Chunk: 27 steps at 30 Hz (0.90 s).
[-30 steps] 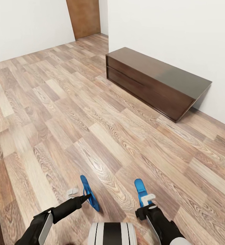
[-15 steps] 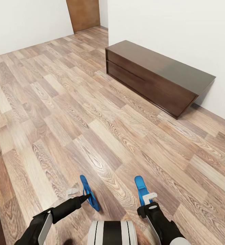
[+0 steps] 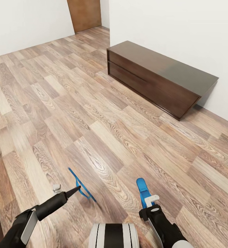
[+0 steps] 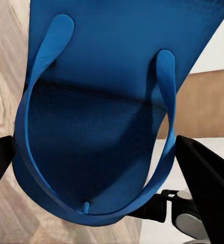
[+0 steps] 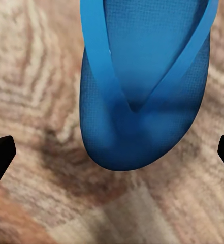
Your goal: In the bedroom, move the book from the bed onto either nightstand, and place the two sandals side by side next to the bed.
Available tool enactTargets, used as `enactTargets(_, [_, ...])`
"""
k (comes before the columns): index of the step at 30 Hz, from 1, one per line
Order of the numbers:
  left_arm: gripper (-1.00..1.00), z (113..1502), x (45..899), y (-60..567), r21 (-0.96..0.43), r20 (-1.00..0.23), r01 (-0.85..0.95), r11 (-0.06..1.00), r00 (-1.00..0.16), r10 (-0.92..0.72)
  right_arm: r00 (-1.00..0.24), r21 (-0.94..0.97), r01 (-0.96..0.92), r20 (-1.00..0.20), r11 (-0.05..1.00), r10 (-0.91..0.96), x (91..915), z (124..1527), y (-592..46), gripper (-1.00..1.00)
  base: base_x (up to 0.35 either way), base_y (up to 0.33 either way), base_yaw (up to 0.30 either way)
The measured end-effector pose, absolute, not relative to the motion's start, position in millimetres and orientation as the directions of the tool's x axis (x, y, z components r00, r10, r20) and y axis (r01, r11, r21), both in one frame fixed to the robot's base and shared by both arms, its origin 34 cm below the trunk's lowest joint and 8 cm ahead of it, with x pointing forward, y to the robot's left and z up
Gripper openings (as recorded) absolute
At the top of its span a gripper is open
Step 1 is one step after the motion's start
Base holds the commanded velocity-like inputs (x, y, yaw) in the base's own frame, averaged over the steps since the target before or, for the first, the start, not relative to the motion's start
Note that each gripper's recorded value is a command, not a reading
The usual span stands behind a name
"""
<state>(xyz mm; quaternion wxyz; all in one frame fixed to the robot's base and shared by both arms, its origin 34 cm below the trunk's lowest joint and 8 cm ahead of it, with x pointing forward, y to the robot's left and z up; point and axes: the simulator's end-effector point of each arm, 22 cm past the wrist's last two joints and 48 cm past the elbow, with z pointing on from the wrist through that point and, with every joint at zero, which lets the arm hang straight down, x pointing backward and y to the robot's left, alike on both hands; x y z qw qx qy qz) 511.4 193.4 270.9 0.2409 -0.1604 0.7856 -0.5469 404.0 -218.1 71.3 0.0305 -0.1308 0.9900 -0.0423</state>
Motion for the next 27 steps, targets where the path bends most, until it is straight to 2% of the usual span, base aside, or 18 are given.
enactTargets(22, [-1.00,262.9,514.2,196.1,-0.924,-0.198,-0.020,0.381,-0.830,-0.522,-0.964,-0.092,-0.258,-0.050,0.962,-0.263,404.3,71.3,-217.8,1.00,0.049,0.000,0.000])
enactTargets(27, [-1.00,263.0,514.1,195.4,-0.924,-0.198,-0.019,0.382,-0.831,-0.520,-0.963,-0.092,-0.258,-0.051,0.962,-0.263,404.5,71.5,-217.8,1.00,0.205,0.000,0.000])
